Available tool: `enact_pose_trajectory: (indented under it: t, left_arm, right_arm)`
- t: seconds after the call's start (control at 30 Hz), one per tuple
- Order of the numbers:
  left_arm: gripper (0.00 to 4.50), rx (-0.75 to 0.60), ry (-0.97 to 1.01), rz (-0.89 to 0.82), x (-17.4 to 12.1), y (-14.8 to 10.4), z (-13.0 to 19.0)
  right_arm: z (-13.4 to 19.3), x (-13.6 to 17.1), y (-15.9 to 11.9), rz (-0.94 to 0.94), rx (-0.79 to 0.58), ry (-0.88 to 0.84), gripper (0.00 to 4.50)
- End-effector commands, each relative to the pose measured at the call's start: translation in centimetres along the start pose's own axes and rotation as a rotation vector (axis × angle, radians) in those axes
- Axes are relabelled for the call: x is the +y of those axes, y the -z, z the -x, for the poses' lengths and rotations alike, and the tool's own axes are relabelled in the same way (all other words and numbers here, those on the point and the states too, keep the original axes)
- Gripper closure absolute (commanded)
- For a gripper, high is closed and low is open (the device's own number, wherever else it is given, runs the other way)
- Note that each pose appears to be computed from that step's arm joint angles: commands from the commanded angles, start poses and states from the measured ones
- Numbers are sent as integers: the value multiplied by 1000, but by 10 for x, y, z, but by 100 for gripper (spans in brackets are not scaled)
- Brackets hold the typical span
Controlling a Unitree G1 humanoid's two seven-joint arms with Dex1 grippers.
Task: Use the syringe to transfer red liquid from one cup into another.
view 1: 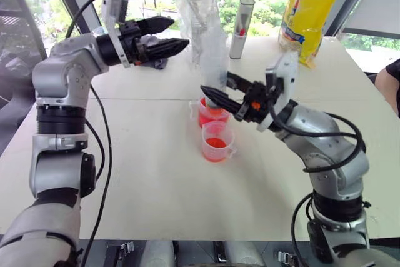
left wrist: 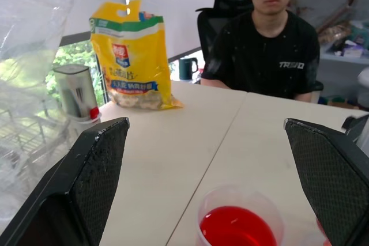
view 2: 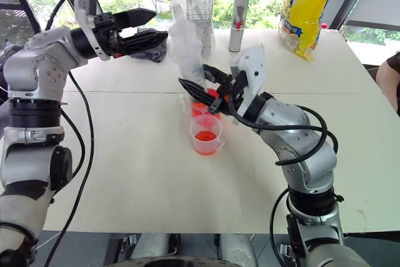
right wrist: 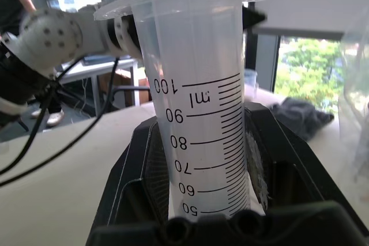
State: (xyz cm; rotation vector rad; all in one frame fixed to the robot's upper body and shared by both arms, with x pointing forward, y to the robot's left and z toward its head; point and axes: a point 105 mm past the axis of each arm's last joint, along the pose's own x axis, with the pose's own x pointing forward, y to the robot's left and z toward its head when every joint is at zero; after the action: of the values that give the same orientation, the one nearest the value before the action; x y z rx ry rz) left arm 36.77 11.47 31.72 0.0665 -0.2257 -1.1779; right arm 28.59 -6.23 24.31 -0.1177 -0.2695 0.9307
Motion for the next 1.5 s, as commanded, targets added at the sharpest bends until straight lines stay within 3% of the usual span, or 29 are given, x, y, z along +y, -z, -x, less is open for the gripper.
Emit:
enact_pose_trajectory:
  t: [0.03,0.53,1.03,1.5]
  left_arm:
    - [4,-27,57,-47,-8,-18,-8]
    - [4,3,246,-3,-36,-20,-17]
    - [4,-12,306,29,-47,-31,-11]
    - [4,4,376,18,-61,-15,-36]
  right_arm:
    - [3,4,-1,30,-26,13,306]
    - [6,10,10,32,-13,18,306]
    - [6,6,11,44,0,-3,306]
    - [8,7,11,46,7,-4,306]
